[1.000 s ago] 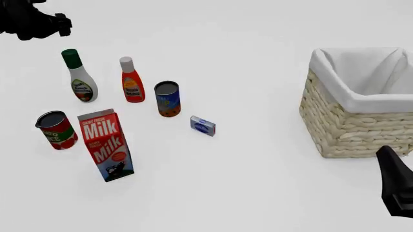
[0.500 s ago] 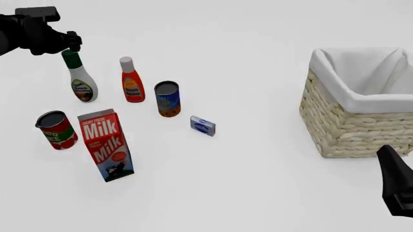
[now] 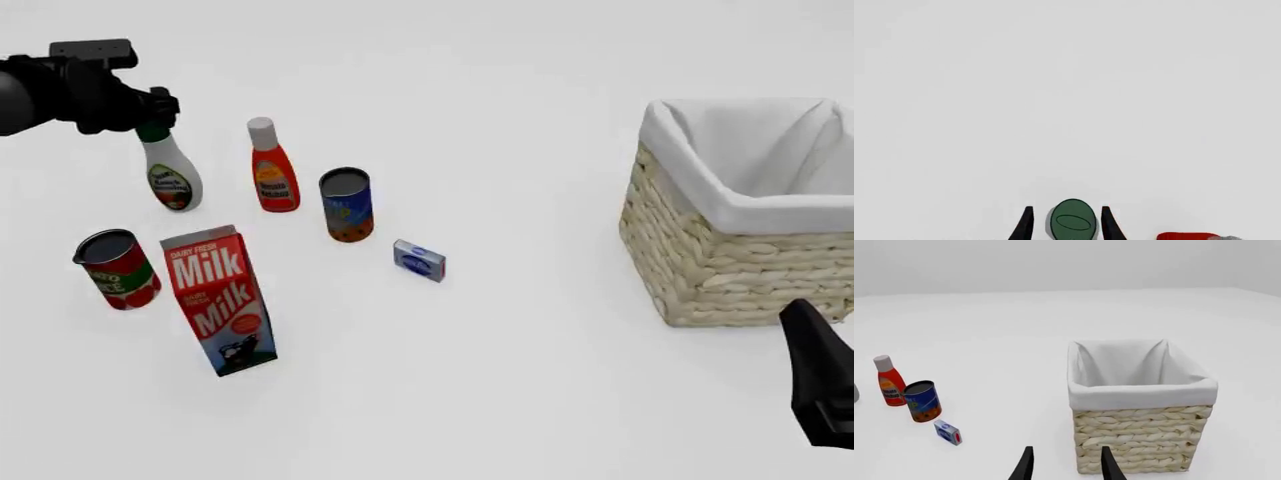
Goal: Pick the salad dressing and place it in the basket.
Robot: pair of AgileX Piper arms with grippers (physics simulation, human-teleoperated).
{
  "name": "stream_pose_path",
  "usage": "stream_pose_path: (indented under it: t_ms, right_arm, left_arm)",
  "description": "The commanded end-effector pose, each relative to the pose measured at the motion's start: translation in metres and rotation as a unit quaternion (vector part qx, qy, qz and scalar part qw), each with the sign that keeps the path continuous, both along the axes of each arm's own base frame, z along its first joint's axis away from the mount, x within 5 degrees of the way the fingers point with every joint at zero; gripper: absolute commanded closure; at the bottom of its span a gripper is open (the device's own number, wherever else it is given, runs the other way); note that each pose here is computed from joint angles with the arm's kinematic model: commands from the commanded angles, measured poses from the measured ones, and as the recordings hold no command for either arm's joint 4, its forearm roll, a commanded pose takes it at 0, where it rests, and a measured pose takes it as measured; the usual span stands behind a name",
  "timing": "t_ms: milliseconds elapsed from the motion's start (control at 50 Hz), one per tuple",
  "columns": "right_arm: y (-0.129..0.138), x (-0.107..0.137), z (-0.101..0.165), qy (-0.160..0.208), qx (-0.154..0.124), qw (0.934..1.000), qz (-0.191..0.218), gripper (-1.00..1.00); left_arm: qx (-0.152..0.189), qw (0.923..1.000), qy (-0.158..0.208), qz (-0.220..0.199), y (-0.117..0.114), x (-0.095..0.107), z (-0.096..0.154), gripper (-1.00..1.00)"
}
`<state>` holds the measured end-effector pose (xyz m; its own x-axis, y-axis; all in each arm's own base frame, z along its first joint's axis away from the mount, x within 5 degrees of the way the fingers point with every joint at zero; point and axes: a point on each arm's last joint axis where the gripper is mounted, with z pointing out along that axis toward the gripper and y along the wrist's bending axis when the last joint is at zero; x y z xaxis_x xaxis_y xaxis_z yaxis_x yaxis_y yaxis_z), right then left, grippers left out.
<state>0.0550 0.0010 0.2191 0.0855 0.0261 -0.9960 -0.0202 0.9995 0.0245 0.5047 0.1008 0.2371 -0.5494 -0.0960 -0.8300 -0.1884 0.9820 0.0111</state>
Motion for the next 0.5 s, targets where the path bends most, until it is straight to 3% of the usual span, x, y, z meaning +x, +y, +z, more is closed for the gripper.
stream_pose_path:
  t_ms: [20, 200, 220, 440, 480, 500]
  right_arm:
    - [0.0, 0.0, -0.001, 0.0, 0.0, 1.0, 0.0, -1.0]
    - [0.0, 0.0, 0.001, 0.0, 0.0, 1.0, -0.002, -1.0]
    - [0.0, 0.0, 0.001, 0.0, 0.0, 1.0, -0.002, -1.0]
    - [0.0, 0.0, 0.001, -0.002, 0.002, 1.0, -0.003, -1.0]
    - [0.0, 0.0, 0.0, -0.002, 0.002, 1.0, -0.004, -1.0]
    - [0.0, 0.0, 0.0, -0.002, 0.002, 1.0, -0.004, -1.0]
  left_arm:
    - [-0.002, 1.0, 0.004, -0.003, -0.004, 0.0, -0.008, -1.0]
    - [0.002, 0.9999, -0.012, -0.012, -0.014, -0.005, -0.002, -1.0]
    - [0.006, 0.9996, -0.022, -0.014, -0.015, -0.008, 0.003, 1.0]
    - [0.031, 0.9974, -0.064, -0.017, -0.01, -0.02, 0.047, 1.0]
    - [0.039, 0.9956, -0.083, -0.02, -0.013, -0.024, 0.072, 1.0]
    - [0.039, 0.9956, -0.083, -0.02, -0.013, -0.024, 0.072, 1.0]
